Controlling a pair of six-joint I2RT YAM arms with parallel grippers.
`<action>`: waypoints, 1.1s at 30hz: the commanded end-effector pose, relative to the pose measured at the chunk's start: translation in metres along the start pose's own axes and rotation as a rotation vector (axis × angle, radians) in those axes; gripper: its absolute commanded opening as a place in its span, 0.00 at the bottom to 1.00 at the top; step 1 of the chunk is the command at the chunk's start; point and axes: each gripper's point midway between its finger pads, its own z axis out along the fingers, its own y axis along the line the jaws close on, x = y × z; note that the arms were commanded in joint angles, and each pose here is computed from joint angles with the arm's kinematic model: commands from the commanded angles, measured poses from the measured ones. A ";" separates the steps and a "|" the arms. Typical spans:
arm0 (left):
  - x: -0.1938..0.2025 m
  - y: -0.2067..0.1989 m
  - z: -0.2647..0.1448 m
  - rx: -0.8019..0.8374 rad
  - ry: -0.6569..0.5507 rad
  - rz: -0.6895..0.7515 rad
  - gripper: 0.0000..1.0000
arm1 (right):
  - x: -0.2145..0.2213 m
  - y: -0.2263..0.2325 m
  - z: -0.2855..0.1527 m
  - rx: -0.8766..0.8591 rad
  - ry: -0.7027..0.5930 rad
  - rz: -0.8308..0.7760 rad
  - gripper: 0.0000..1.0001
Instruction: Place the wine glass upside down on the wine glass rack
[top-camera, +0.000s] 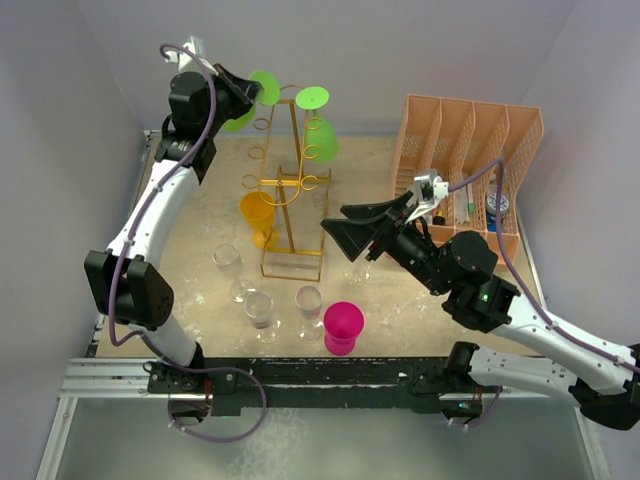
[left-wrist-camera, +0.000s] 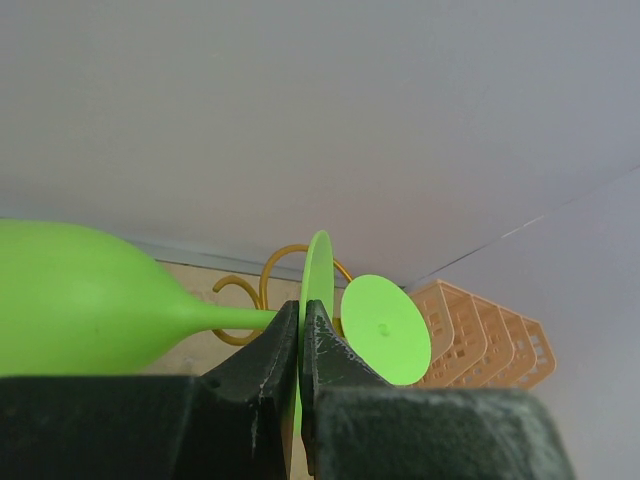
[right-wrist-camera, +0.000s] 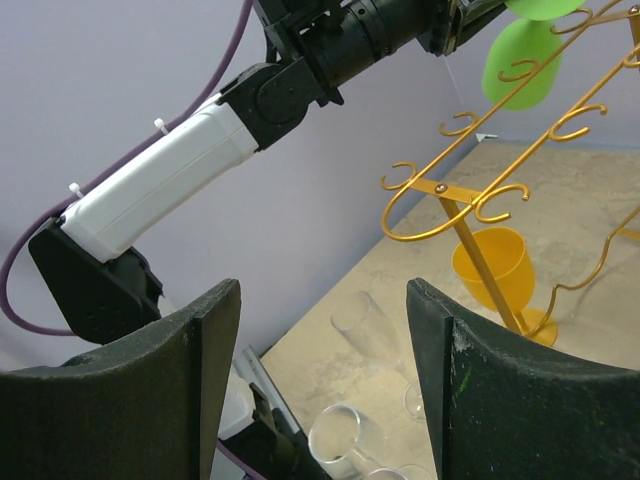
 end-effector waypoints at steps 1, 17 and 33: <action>-0.014 -0.013 -0.001 0.070 -0.051 0.005 0.00 | -0.017 0.006 -0.002 -0.007 -0.054 0.036 0.69; -0.005 -0.007 0.006 0.103 -0.039 0.061 0.00 | -0.014 0.007 -0.003 -0.012 -0.043 0.048 0.68; 0.006 -0.004 0.015 0.134 0.003 0.026 0.00 | -0.011 0.003 -0.003 0.006 -0.039 0.056 0.68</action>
